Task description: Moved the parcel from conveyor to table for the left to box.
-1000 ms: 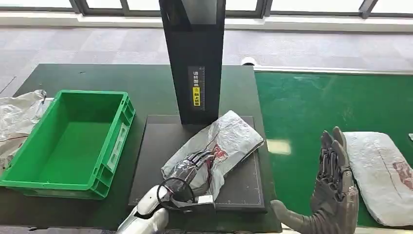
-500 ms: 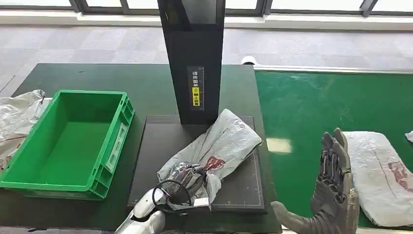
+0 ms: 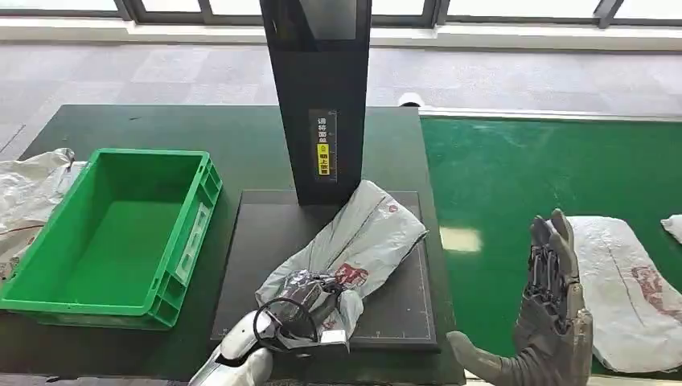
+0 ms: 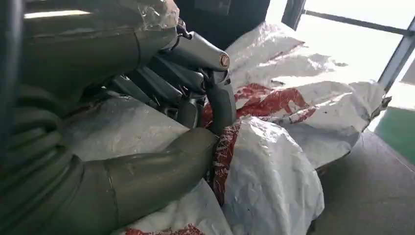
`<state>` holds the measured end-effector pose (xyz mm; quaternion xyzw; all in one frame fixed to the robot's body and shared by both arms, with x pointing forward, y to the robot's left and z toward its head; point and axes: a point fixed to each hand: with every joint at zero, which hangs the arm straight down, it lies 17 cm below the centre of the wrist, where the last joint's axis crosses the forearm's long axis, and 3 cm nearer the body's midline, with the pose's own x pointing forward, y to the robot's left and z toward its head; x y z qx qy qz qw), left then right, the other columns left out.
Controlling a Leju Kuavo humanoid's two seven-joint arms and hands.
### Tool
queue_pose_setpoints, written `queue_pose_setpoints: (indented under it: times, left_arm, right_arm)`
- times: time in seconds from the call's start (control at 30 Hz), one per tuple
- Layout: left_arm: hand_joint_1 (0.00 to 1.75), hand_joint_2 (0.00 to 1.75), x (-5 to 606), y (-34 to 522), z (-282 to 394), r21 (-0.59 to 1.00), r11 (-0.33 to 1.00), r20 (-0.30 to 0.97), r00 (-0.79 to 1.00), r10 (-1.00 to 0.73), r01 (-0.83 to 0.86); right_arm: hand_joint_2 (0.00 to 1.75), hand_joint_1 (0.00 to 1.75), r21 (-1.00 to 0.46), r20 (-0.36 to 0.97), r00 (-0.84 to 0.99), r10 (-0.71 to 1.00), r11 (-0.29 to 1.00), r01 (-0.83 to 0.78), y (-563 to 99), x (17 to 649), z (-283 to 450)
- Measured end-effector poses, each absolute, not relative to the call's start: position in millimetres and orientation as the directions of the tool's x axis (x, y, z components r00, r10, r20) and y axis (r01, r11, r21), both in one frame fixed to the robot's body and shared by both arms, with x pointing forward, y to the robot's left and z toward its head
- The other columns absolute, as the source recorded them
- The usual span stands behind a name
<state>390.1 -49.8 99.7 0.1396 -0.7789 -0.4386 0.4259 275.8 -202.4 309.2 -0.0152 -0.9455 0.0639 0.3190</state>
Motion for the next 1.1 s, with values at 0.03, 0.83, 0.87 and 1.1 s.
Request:
queue_pose_setpoints:
  times: [0.03, 0.83, 0.87, 1.1]
  left_arm:
    - [1.75, 1.75, 390.2, -47.1, 103.6, 0.794, 0.592, 0.545, -0.599, -0.588, 0.141]
    - [1.75, 1.75, 373.5, 92.8, 240.8, 0.302, 0.909, 0.637, -0.649, -0.417, -0.287]
    - [1.75, 1.75, 372.9, 94.4, 241.7, 0.299, 0.909, 0.636, -0.649, -0.417, -0.291]
    - [1.75, 1.75, 369.3, 100.1, 244.5, 0.29, 0.907, 0.635, -0.648, -0.421, -0.305]
  right_arm:
    - [1.75, 0.0, -0.131, 0.602, -0.795, 0.073, 0.991, -0.008, -202.9, 275.5, 308.6]
    - [1.75, 0.0, -0.124, 0.607, -0.791, 0.071, 0.992, -0.006, -200.2, 272.6, 307.3]
    - [1.75, 0.0, -0.122, 0.608, -0.791, 0.069, 0.992, -0.007, -200.4, 272.6, 307.3]
    - [1.75, 0.0, -0.115, 0.609, -0.791, 0.058, 0.993, -0.015, -200.3, 272.5, 307.6]
